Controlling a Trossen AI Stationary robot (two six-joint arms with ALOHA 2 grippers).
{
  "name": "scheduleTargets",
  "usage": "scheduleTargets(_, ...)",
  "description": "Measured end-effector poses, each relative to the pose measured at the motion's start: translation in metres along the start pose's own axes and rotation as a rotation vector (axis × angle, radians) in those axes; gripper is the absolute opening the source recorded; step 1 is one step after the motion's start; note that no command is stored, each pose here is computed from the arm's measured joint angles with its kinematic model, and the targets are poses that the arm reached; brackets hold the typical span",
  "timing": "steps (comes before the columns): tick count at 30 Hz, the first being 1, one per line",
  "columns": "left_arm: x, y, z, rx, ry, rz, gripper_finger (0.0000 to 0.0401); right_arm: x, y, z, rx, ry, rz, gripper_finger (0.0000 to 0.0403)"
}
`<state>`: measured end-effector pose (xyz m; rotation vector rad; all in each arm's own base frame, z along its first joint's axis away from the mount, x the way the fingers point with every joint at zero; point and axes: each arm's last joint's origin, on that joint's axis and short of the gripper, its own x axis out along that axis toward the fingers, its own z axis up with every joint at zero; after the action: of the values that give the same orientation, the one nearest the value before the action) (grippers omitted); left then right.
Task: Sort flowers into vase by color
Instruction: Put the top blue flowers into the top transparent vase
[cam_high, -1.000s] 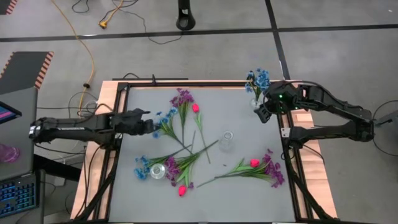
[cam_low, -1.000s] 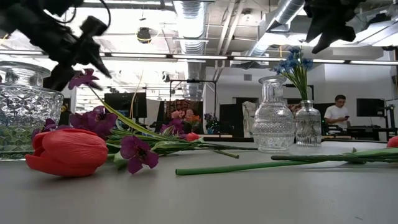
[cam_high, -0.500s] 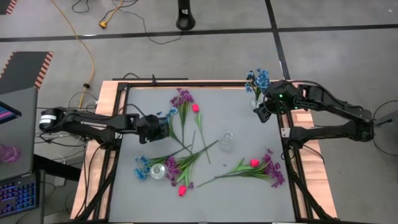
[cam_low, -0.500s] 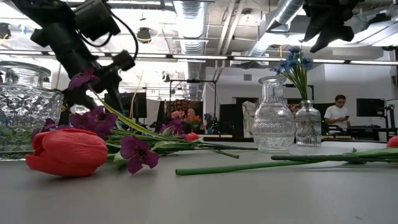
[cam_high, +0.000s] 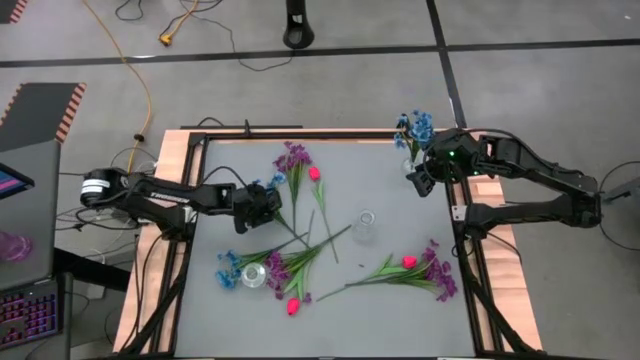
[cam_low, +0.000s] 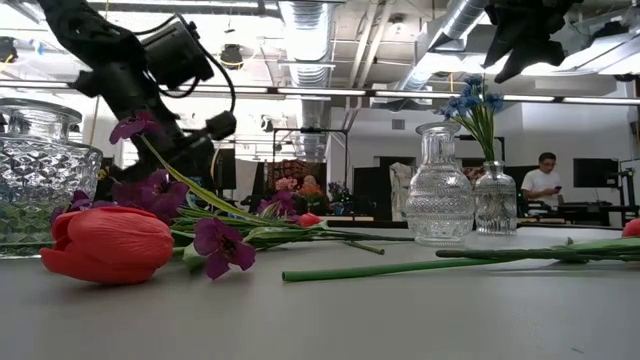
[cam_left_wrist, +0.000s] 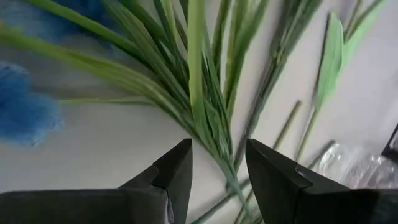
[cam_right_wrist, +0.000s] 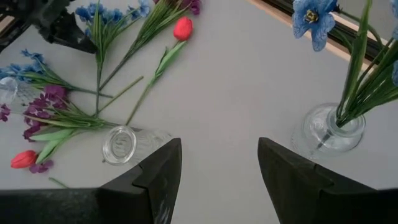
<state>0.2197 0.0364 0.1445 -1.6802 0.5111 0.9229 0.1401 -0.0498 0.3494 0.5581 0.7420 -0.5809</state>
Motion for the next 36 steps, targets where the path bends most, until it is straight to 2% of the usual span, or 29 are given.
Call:
scheduleTargets(8, 0.017, 0.004, 0.005, -0.090, 0.001, 0.054, 0.0137, 0.000, 0.000, 0.000, 0.001, 0.000, -0.001, 0.0239)
scheduleTargets(13, 0.020, 0.005, 0.007, -0.098, -0.009, 0.061, 0.0136, 0.000, 0.000, 0.000, 0.001, 0.000, -0.001, 0.0239)
scheduleTargets(17, 0.020, 0.005, 0.008, -0.088, -0.037, 0.056, 0.0113, 0.000, 0.000, 0.000, 0.001, 0.000, -0.001, 0.0239)
scheduleTargets(24, 0.020, 0.005, 0.010, 0.036, -0.095, 0.049, 0.0015, 0.000, 0.000, 0.000, 0.001, 0.002, -0.001, 0.0239)
scheduleTargets(30, 0.015, 0.003, 0.010, 0.159, -0.114, 0.030, 0.0011, 0.000, 0.000, 0.000, 0.001, 0.001, 0.000, 0.0239)
scheduleTargets(36, -0.011, -0.009, 0.011, 0.292, -0.208, -0.089, 0.0003, -0.006, -0.001, -0.002, 0.003, -0.018, 0.010, 0.0239)
